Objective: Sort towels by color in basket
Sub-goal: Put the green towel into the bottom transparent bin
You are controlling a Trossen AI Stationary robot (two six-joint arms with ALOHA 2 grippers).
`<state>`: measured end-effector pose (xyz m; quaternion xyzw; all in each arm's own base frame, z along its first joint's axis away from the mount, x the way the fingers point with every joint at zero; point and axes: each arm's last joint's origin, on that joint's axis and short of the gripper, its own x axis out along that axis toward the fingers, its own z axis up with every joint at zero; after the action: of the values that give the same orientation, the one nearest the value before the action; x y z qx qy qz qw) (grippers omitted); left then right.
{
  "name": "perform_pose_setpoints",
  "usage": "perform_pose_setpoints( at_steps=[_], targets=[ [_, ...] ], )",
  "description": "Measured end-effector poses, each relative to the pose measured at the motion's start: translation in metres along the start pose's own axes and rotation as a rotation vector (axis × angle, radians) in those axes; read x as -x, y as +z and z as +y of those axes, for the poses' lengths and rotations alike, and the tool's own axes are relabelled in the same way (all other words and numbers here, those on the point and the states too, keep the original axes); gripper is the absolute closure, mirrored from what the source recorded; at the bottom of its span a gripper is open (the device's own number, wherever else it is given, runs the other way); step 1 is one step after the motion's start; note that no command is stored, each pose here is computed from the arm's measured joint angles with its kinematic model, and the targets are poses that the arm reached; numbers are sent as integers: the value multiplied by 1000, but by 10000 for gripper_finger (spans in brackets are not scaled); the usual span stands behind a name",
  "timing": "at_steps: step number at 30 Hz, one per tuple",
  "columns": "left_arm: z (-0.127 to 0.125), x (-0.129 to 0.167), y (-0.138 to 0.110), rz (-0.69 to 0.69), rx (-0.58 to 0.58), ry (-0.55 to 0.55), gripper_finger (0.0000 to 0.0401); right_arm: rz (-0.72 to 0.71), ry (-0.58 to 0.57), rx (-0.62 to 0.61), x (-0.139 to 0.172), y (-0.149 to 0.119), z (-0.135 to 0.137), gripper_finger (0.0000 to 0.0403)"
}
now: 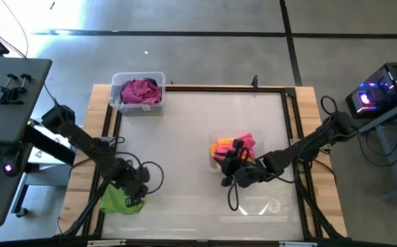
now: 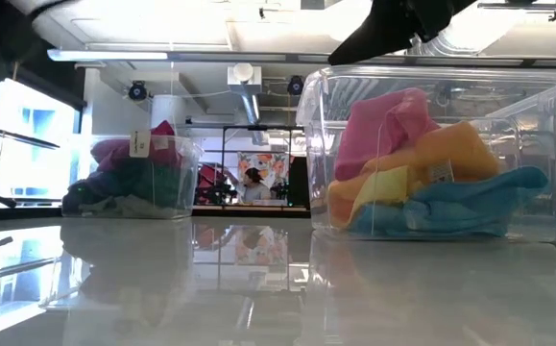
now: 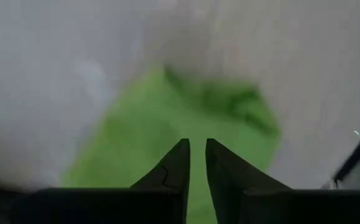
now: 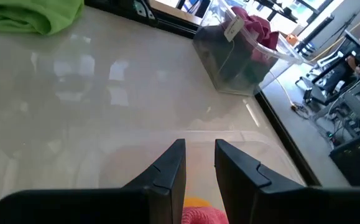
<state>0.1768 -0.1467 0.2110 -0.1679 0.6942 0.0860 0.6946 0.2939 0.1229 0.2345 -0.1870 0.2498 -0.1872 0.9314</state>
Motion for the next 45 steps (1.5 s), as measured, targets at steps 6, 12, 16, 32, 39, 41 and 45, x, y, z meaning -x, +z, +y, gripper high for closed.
perform_pose_setpoints(
  at_steps=[6,12,16,32,39,41,45],
  targets=[
    [11,-32,-22,167,224,28,295,0,1,-26,0,0,0,324],
    [21,-70,-32,177,218,-90,210,-5,1,-40,0,1,0,324],
    [29,-78,-35,180,208,-70,190,-21,4,-58,0,3,0,324],
    [32,-67,-1,-726,-256,391,394,-53,57,-168,-1,7,2,324],
    [23,-57,25,-903,-352,436,398,-54,177,-249,-8,10,-1,324],
    [18,-53,31,-949,-388,421,398,-72,204,-258,-14,12,-4,324],
    [8,-42,42,-1067,-467,421,398,-100,297,-192,-37,10,-6,313]
  ],
)
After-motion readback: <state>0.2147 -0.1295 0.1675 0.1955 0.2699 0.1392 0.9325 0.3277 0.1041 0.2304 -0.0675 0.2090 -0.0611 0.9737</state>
